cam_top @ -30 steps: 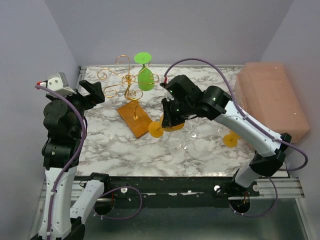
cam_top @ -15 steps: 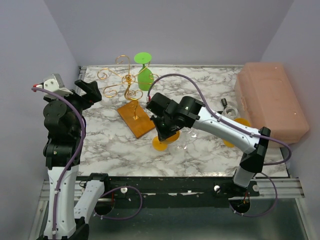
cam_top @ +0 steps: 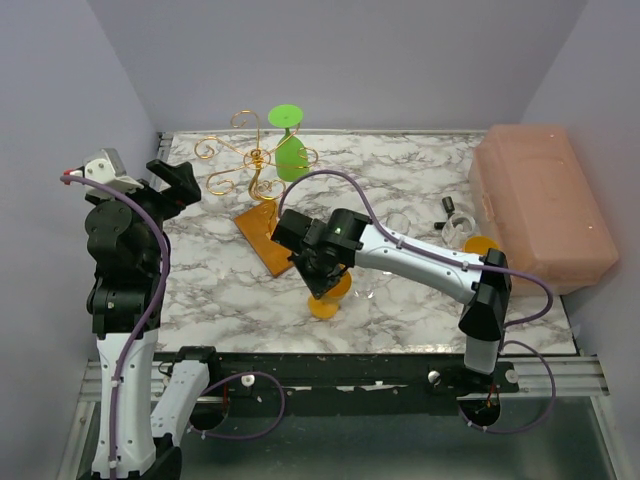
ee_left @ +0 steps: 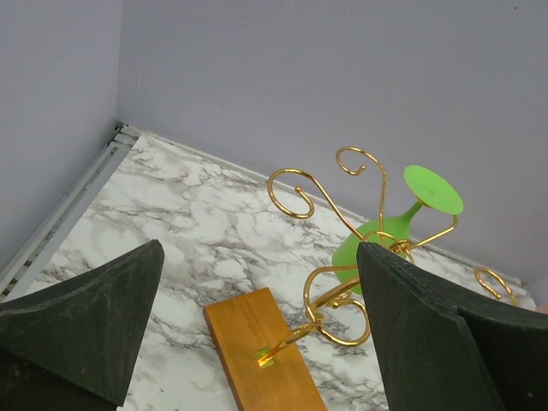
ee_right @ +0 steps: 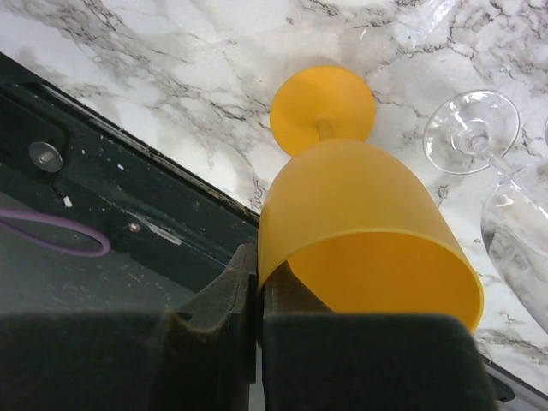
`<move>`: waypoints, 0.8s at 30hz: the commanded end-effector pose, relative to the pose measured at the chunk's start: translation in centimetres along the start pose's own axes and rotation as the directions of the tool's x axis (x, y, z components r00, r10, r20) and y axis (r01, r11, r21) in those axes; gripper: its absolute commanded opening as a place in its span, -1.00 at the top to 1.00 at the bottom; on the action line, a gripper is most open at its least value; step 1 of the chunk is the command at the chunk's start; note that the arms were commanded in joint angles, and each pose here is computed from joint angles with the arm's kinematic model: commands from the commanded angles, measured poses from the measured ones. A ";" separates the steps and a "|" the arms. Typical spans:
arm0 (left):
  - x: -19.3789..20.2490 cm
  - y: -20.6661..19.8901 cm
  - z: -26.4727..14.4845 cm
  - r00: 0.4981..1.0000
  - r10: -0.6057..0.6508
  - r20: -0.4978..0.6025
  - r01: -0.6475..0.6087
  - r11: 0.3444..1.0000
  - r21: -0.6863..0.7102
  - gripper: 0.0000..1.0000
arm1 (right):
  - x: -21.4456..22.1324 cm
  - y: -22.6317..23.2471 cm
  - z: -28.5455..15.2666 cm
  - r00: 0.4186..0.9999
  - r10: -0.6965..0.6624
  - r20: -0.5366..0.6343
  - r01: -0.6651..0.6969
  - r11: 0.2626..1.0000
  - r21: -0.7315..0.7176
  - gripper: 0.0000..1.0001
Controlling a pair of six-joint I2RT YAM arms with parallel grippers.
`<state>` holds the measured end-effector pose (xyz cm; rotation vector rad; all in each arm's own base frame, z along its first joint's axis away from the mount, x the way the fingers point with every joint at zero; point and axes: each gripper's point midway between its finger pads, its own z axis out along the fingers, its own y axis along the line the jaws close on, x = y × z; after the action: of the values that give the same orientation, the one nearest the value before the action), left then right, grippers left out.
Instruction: Take the wine glass off the wine glass rack
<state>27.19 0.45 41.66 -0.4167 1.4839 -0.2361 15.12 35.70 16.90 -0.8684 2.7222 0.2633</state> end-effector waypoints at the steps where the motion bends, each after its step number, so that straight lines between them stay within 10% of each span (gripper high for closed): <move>1: -0.5 0.0 0.0 1.000 -0.017 0.021 0.017 1.000 0.014 -0.96 | 0.9 0.5 1.6 0.999 -0.030 -0.038 0.030 0.999 0.016 0.83; 24: -0.2 0.0 0.2 0.999 -0.034 0.014 0.033 0.999 0.025 -0.95 | -0.8 2.1 -2.3 0.998 -0.035 0.059 0.036 0.999 -0.012 -0.27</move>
<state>27.36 0.78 41.54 -0.4331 1.4769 -0.2521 13.77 36.77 16.09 -0.9269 2.7268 0.2353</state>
